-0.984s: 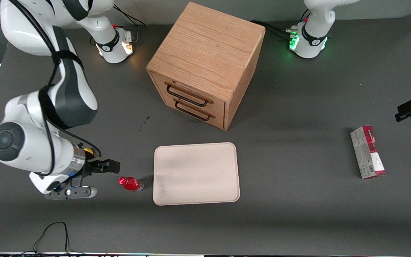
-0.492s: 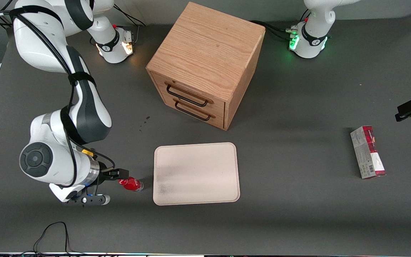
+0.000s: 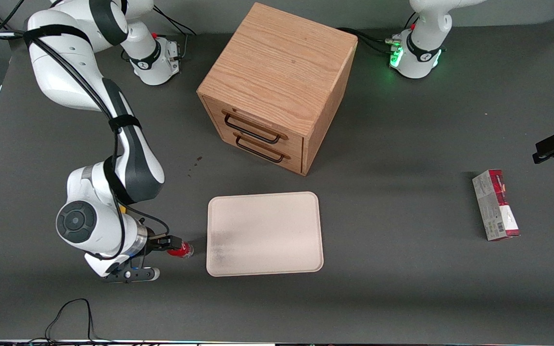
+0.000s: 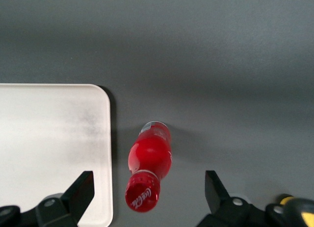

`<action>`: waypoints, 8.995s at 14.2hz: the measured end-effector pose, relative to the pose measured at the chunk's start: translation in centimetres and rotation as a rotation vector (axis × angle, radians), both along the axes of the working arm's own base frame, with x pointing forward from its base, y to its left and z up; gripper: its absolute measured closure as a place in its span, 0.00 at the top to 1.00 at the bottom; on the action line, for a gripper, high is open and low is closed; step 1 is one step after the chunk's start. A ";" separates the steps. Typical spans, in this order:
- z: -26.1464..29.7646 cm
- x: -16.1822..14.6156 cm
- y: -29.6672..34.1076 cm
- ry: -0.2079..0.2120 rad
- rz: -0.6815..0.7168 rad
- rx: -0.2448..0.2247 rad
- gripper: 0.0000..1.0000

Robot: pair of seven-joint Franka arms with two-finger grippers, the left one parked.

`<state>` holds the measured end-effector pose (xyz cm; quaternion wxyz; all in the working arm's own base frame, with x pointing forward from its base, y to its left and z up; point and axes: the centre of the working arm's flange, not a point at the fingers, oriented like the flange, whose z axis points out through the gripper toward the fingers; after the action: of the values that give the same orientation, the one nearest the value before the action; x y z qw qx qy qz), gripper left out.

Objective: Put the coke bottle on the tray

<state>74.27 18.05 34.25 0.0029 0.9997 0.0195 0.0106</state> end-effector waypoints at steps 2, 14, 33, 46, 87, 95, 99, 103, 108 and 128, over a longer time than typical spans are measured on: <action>-0.9 -0.1 0.0 -0.005 0.001 0.002 1.00; -1.8 -0.5 0.2 -0.006 -0.075 0.005 0.89; 10.9 -5.1 -0.7 0.128 -0.129 -0.055 0.31; 23.6 -9.0 -2.2 0.184 -0.076 -0.026 0.31; -1.3 -0.7 12.2 -0.057 -0.155 0.054 0.89; 0.0 -0.8 12.1 -0.061 -0.155 0.053 1.00; 4.0 -2.1 11.3 -0.005 -0.152 0.015 1.00; 10.2 -4.4 8.0 0.030 -0.129 -0.014 1.00; 15.3 -10.4 -0.1 0.059 -0.067 -0.023 1.00; 25.8 -18.8 -15.9 0.095 -0.053 0.035 1.00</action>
<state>55.45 2.19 60.08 -0.0154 0.9992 -0.0070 -0.0366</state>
